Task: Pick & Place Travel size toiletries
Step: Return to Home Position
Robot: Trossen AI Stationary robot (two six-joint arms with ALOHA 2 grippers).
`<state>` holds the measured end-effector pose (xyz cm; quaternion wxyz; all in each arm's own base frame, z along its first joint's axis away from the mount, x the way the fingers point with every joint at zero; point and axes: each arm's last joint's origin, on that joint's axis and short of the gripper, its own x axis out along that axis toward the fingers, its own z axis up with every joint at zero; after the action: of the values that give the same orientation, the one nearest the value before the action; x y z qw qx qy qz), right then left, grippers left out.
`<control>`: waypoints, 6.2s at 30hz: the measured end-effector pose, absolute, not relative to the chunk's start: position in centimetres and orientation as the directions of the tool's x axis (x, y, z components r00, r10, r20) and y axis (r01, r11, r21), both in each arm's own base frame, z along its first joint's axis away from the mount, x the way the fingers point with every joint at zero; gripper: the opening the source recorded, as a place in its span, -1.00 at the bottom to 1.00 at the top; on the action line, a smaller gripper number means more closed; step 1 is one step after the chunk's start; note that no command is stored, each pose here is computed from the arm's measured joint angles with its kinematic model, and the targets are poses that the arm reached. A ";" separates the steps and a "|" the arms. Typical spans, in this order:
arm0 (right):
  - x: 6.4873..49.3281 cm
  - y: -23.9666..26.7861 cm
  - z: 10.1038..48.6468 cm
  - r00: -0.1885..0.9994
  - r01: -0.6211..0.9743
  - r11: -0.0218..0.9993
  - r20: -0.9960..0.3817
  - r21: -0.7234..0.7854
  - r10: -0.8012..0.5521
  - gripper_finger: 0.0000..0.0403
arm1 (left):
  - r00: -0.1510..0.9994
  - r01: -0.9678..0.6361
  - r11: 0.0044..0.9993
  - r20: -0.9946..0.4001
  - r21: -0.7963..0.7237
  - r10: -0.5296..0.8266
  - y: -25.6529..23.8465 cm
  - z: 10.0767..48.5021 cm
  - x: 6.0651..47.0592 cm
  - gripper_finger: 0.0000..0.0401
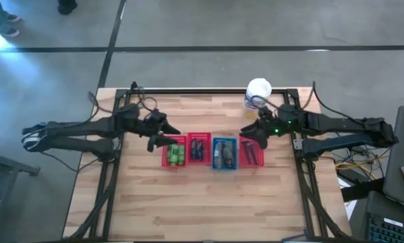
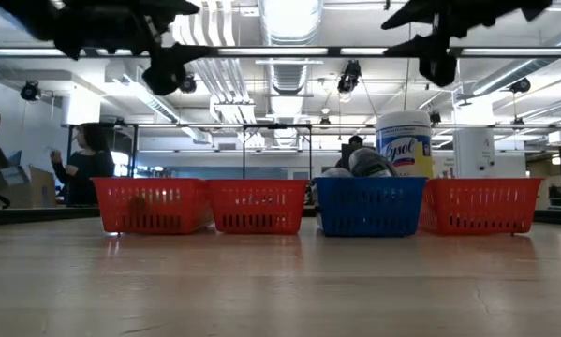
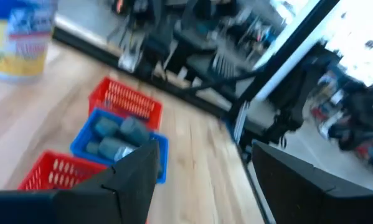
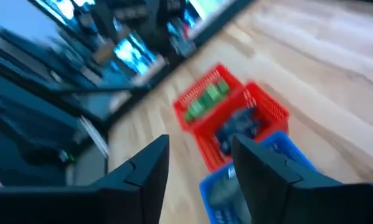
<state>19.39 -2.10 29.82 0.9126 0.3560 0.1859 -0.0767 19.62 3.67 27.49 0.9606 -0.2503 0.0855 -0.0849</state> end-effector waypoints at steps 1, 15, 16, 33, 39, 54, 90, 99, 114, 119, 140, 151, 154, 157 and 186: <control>19.1 -2.1 29.2 0.936 0.243 0.732 -0.353 0.636 -0.004 -0.16 | 0.976 0.129 0.863 -0.091 -0.489 -0.198 3.6 27.2 19.2 0.30; 15.2 -1.6 24.3 0.994 0.089 0.734 -0.111 0.674 -0.019 -0.01 | 0.996 0.034 0.857 0.083 -0.513 0.011 2.2 20.4 12.0 0.30; 15.1 -1.6 23.9 0.993 0.096 0.733 -0.116 0.674 -0.023 -0.01 | 0.996 0.036 0.852 0.086 -0.522 0.011 2.2 19.9 11.8 0.30; 13.5 -1.4 15.2 0.934 0.260 0.712 -0.358 0.652 -0.014 -0.18 | 1.000 -0.025 0.793 -0.015 -0.609 0.020 2.0 16.7 10.8 0.30; 12.4 -1.3 12.2 0.895 0.322 0.705 -0.447 0.632 -0.009 -0.27 | 1.000 -0.025 0.793 -0.013 -0.609 0.021 2.0 16.7 10.8 0.30; 12.0 -1.2 11.4 0.848 0.381 0.697 -0.530 0.608 -0.001 -0.50 | 0.994 0.099 0.995 0.047 0.008 -0.099 0.6 17.0 9.7 0.30; 12.0 -1.2 11.4 0.848 0.381 0.697 -0.529 0.607 -0.002 -0.57 | 0.999 0.024 0.999 0.035 0.020 -0.025 0.2 16.9 9.8 0.30; 12.0 -1.2 11.4 0.845 0.364 0.725 -0.534 0.585 0.007 -0.44 | 0.999 0.023 1.000 0.036 0.020 -0.024 0.2 16.9 9.8 0.30; 12.2 -1.2 12.1 0.874 0.297 0.768 -0.485 0.567 0.020 -0.26 | 0.999 0.023 1.000 0.036 0.020 -0.024 0.2 16.9 9.8 0.30; 12.7 -1.1 15.1 0.981 0.080 0.838 -0.189 0.540 0.028 -0.20 | 0.999 0.023 1.000 0.036 0.020 -0.024 0.2 16.9 9.8 0.30; 9.6 -0.9 17.3 0.997 -0.024 0.998 0.071 0.062 0.020 -0.01 | 0.999 0.023 1.000 0.035 0.021 -0.023 0.2 16.9 9.8 0.30; 9.7 -0.2 17.0 0.995 -0.088 0.996 0.041 0.004 0.088 -0.08 | 0.999 0.023 1.000 0.030 0.020 -0.023 0.2 16.8 9.8 0.30; 9.7 -0.1 17.0 0.994 -0.101 0.995 0.042 0.016 0.100 -0.13 | 0.999 0.023 1.000 0.030 0.020 -0.023 0.2 16.8 9.8 0.30; 9.7 -0.2 17.0 0.995 -0.094 0.996 0.042 0.013 0.093 -0.17 | 0.999 0.023 1.000 0.029 0.020 -0.023 0.2 16.8 9.8 0.30; 9.8 -0.2 16.9 0.996 -0.093 0.990 0.028 0.105 0.090 -0.62 | 0.999 0.023 1.000 0.027 0.020 -0.023 0.2 16.8 9.8 0.30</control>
<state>9.78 -0.19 16.87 0.9975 0.0534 -0.0116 0.0459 9.84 0.23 16.79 0.9998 0.0100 -0.0137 -0.0116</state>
